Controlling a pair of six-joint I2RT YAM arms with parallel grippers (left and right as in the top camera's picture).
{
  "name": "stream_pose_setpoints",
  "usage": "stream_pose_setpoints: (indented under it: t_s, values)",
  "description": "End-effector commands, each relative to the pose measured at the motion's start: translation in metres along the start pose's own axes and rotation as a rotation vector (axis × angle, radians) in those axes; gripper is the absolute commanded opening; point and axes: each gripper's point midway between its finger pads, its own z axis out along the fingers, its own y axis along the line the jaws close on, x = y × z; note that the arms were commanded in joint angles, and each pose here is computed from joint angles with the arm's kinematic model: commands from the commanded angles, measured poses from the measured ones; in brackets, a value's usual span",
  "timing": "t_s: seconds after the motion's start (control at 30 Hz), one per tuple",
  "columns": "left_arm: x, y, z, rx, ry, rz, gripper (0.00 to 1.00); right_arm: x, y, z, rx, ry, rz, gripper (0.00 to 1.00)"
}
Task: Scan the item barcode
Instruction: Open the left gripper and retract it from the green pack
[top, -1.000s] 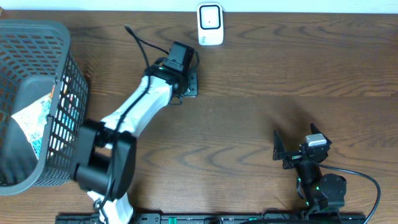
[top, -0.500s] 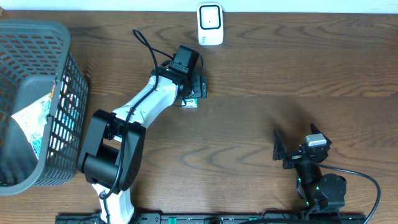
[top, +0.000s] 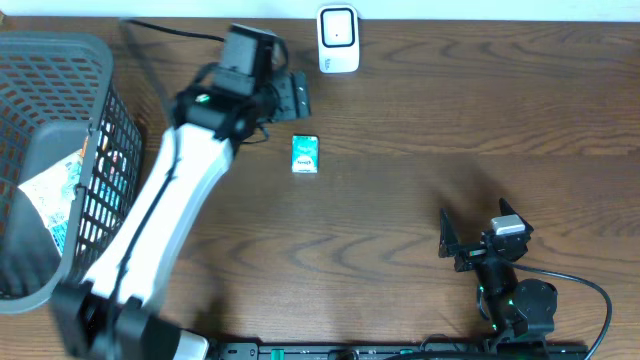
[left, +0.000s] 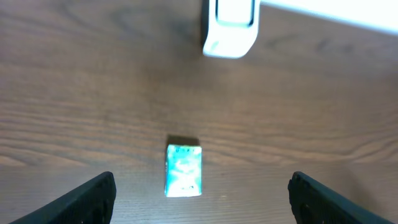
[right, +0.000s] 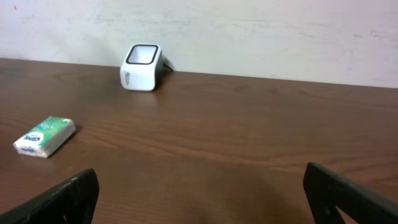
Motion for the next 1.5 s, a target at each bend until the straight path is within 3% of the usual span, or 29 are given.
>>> stream_pose_setpoints:
  t_s: [0.0, 0.3, 0.87, 1.47]
  values:
    - [-0.010, -0.004, -0.033, 0.023, -0.062, 0.008, 0.88, 0.002, -0.002, 0.000, 0.010, 0.005, 0.015, 0.99]
    - [-0.019, -0.010, -0.076, 0.067, -0.142, -0.080, 0.88, 0.002, -0.002, 0.000, 0.010, 0.005, 0.015, 0.99]
    - [-0.005, -0.003, -0.075, 0.036, -0.089, -0.113, 0.88, 0.002, -0.002, 0.000, 0.010, 0.005, 0.015, 0.99]
    - [-0.007, 0.022, -0.076, -0.048, -0.090, -0.044, 0.88, 0.002, -0.002, 0.000, 0.010, 0.005, 0.015, 0.99]
